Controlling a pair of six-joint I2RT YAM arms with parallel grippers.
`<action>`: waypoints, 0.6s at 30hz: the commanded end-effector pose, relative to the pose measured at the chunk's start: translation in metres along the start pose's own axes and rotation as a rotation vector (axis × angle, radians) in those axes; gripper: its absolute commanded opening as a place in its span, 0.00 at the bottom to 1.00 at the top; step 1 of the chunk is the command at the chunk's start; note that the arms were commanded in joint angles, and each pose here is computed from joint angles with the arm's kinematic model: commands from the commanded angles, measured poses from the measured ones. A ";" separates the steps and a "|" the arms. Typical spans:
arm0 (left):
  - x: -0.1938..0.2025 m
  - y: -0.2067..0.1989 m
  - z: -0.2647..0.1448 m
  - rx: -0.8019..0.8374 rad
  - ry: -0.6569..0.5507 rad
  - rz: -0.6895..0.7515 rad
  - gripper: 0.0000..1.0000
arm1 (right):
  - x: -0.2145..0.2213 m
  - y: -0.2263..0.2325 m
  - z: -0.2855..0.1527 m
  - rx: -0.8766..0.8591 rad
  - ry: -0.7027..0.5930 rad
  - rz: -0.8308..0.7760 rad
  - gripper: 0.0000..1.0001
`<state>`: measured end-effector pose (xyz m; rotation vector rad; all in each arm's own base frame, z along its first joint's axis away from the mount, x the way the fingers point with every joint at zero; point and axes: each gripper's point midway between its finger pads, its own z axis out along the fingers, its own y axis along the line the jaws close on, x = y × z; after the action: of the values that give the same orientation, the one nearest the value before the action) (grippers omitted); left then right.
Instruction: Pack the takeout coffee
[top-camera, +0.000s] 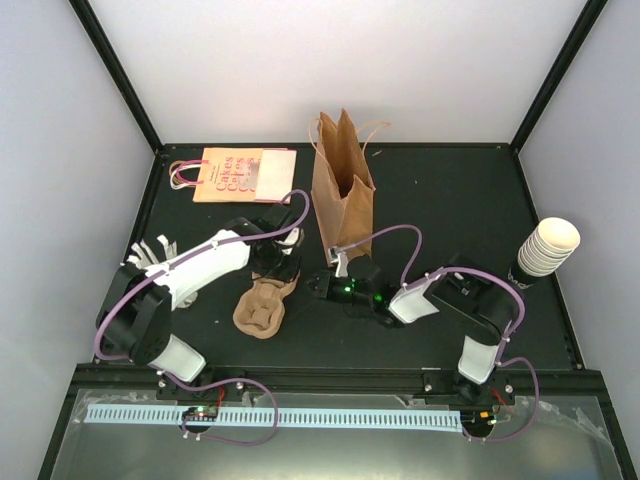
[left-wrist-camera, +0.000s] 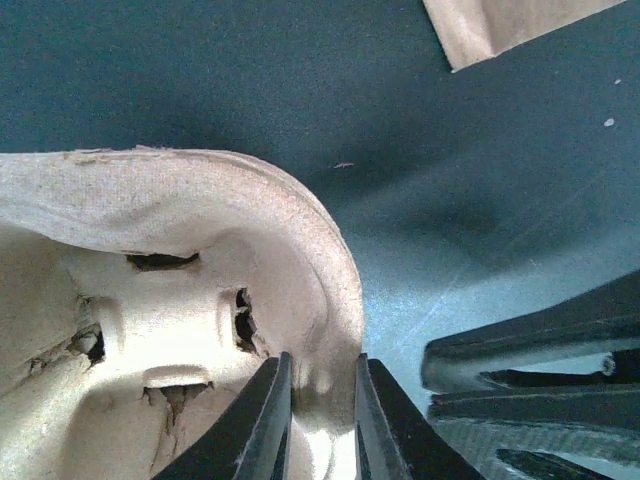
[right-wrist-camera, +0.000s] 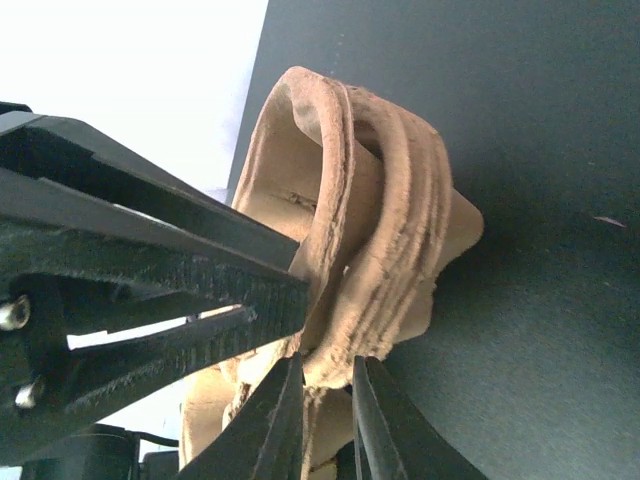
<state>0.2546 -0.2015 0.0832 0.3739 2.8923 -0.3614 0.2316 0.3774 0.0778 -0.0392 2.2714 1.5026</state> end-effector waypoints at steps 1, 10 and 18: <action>-0.008 -0.010 -0.024 0.032 -0.050 0.013 0.18 | -0.008 0.014 0.009 -0.059 -0.003 -0.025 0.20; -0.008 -0.019 -0.029 0.088 -0.060 0.006 0.17 | -0.005 0.019 0.013 -0.099 0.018 -0.014 0.22; -0.009 -0.021 -0.029 0.104 -0.066 0.001 0.17 | -0.005 0.025 0.013 -0.134 0.020 -0.016 0.22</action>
<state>0.2497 -0.2057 0.0999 0.3793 2.8601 -0.4360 0.2280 0.3915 0.0803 -0.0877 2.2627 1.5928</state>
